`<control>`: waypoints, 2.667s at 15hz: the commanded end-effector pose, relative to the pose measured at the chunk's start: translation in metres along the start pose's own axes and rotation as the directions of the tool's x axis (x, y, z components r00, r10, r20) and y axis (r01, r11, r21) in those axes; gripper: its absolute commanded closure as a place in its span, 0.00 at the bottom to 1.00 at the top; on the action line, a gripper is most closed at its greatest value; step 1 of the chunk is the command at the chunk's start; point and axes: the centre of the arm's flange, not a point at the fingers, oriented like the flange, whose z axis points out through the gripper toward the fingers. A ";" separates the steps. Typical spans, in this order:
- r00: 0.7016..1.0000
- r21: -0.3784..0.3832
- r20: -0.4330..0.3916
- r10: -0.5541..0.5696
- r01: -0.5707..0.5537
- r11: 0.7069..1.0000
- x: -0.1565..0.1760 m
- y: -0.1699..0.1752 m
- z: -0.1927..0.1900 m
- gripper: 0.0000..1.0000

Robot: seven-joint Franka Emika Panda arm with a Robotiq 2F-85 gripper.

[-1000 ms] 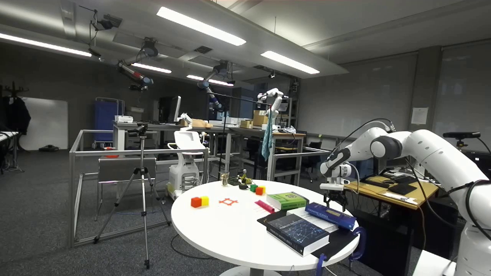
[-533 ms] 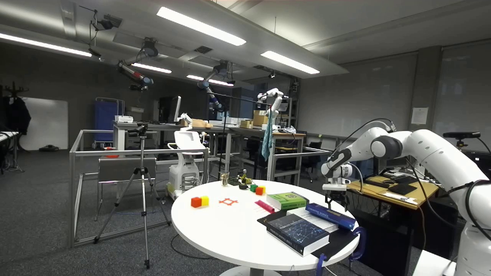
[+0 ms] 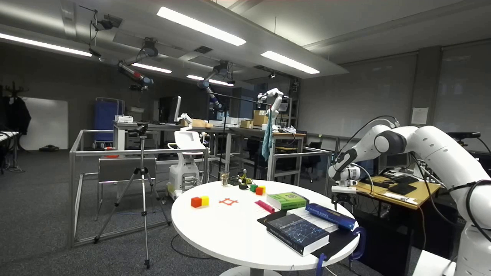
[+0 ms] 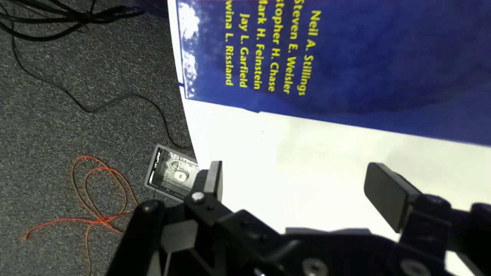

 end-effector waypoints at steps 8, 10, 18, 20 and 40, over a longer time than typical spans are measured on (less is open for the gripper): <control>0.982 0.204 0.078 0.173 -0.186 0.961 -0.029 0.041 -0.003 0.00; 0.979 0.210 0.096 0.181 -0.198 0.957 -0.036 0.040 -0.002 0.00; 0.987 0.203 0.052 0.152 -0.159 0.966 -0.032 0.048 0.003 0.00; 0.989 0.200 0.045 0.138 -0.144 0.969 -0.032 0.053 0.006 0.00; 0.995 0.166 0.065 0.074 -0.084 0.983 -0.044 0.067 0.017 0.00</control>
